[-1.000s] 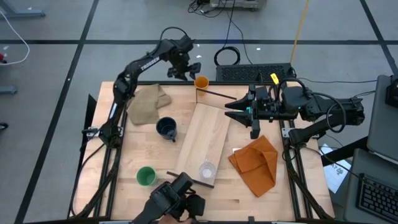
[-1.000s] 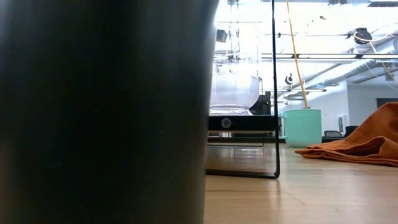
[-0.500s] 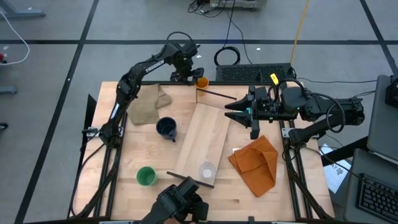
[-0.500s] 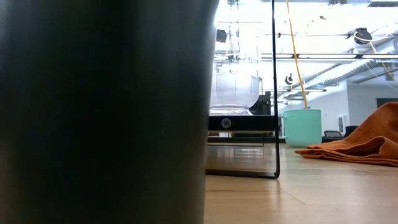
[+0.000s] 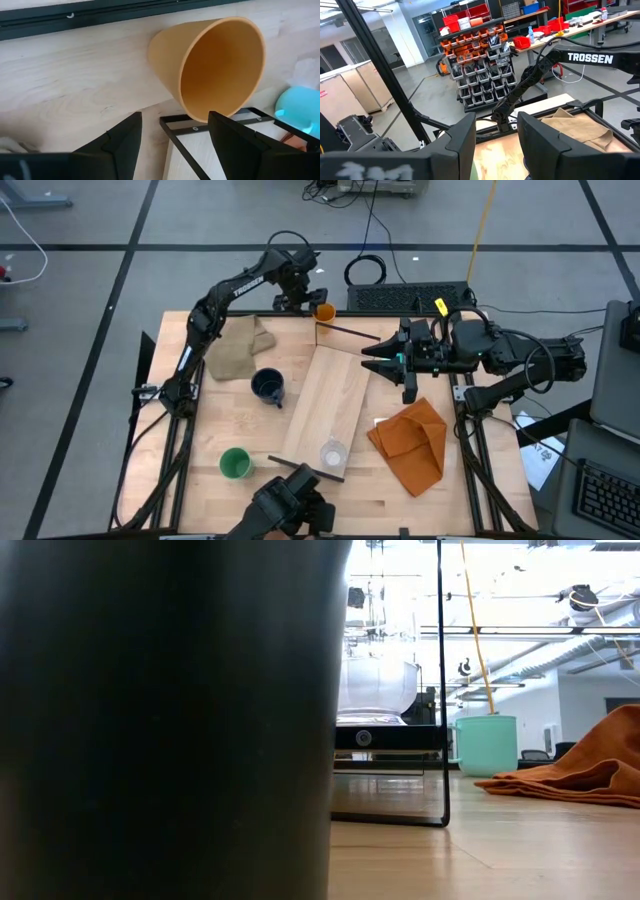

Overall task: Stack small to large cups/mugs on shelf
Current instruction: Put the orange cup on the shelf

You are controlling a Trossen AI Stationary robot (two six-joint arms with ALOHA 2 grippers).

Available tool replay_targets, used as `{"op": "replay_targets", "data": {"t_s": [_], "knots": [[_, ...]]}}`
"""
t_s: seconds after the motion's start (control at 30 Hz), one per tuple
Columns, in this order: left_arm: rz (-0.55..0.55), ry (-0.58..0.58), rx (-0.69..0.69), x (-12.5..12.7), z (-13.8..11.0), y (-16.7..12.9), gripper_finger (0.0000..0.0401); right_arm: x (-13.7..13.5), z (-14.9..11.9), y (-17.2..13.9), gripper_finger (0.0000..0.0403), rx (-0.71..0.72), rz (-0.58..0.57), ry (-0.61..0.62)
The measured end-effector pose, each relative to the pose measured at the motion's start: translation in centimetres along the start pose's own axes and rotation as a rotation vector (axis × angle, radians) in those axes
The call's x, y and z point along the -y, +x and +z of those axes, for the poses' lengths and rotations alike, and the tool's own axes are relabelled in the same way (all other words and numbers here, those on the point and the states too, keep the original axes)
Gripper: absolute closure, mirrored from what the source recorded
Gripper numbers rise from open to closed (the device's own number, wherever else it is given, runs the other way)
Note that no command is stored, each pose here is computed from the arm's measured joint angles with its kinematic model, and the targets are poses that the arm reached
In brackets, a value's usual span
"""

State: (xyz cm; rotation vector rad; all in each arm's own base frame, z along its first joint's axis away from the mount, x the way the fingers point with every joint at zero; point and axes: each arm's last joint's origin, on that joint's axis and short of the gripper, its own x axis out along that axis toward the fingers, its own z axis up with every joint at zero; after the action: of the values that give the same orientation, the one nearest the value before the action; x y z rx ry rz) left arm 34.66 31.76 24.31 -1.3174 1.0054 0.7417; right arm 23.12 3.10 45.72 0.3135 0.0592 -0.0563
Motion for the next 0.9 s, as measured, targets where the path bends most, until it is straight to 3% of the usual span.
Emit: {"op": "replay_targets", "data": {"t_s": [0.47,0.63,0.9], "knots": [[-0.019,-0.087,-0.023,-0.15,0.04,-0.13,0.0175,0.00,-0.01,0.00,0.0266,0.000,0.000,-0.005],[0.022,-0.135,-0.040,-0.57,-0.16,-0.20,0.0225,-0.01,0.00,0.00,0.0266,0.001,0.001,-0.005],[-0.002,-0.110,-0.027,-0.47,0.09,-0.23,0.0301,-0.31,-0.08,-0.06,0.0266,-0.002,0.015,-0.006]]}}
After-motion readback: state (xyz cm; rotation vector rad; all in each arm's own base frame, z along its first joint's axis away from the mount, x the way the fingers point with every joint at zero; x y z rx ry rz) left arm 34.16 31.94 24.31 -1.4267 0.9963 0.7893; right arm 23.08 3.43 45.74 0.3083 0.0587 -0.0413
